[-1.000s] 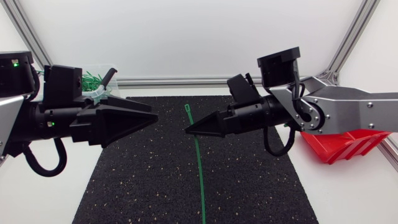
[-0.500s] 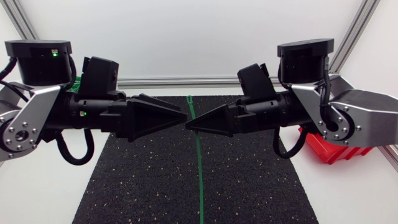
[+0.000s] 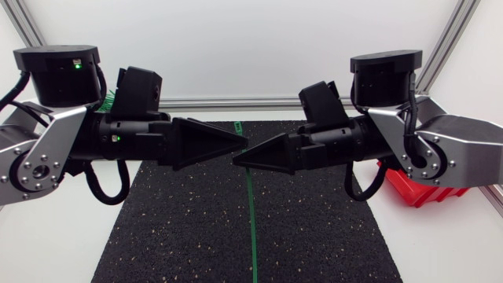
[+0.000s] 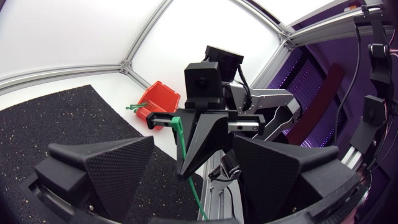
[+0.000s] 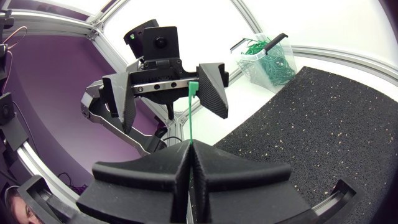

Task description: Take a green cable tie from the red box, thread the tail through the head to close it, then place it in the transparent bin on the left.

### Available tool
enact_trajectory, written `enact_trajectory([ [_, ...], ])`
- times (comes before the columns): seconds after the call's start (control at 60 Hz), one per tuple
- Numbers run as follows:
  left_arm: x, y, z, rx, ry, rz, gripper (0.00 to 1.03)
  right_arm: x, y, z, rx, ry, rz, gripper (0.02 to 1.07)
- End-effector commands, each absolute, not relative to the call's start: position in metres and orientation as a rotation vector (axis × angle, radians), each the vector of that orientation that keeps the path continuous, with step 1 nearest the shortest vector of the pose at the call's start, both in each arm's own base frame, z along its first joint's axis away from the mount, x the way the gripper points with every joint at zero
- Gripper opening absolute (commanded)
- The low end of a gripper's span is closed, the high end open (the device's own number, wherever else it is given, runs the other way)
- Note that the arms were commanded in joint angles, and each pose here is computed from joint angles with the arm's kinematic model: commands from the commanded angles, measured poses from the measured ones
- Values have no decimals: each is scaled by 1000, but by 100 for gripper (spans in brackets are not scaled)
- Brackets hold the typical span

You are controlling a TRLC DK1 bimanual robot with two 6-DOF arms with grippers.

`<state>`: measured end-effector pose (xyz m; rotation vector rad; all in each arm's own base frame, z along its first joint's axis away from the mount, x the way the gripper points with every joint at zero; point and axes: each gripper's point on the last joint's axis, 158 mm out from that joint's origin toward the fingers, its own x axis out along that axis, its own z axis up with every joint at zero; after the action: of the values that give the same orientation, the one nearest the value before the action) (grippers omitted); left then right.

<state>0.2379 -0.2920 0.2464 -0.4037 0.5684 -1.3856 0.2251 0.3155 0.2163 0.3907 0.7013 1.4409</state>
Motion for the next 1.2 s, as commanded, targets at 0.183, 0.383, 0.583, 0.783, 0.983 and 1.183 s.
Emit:
enact_trajectory([
  [0.183, 244, -295, 249, -426, 576, -1378, 58, 223, 313, 209, 419, 729, 1432, 8],
  [0.383, 249, -293, 248, -441, 573, -1355, 36, 222, 313, 209, 419, 729, 1432, 8],
  [0.583, 254, -293, 248, -445, 569, -1332, 21, 221, 312, 213, 415, 710, 1432, 8],
  [0.783, 255, -293, 245, -447, 577, -1322, 21, 222, 310, 213, 418, 707, 1425, 8],
  [0.983, 254, -295, 243, -447, 582, -1322, 19, 223, 310, 214, 417, 703, 1423, 8],
  [1.183, 254, -296, 243, -452, 589, -1318, 4, 223, 310, 212, 418, 708, 1423, 8],
])
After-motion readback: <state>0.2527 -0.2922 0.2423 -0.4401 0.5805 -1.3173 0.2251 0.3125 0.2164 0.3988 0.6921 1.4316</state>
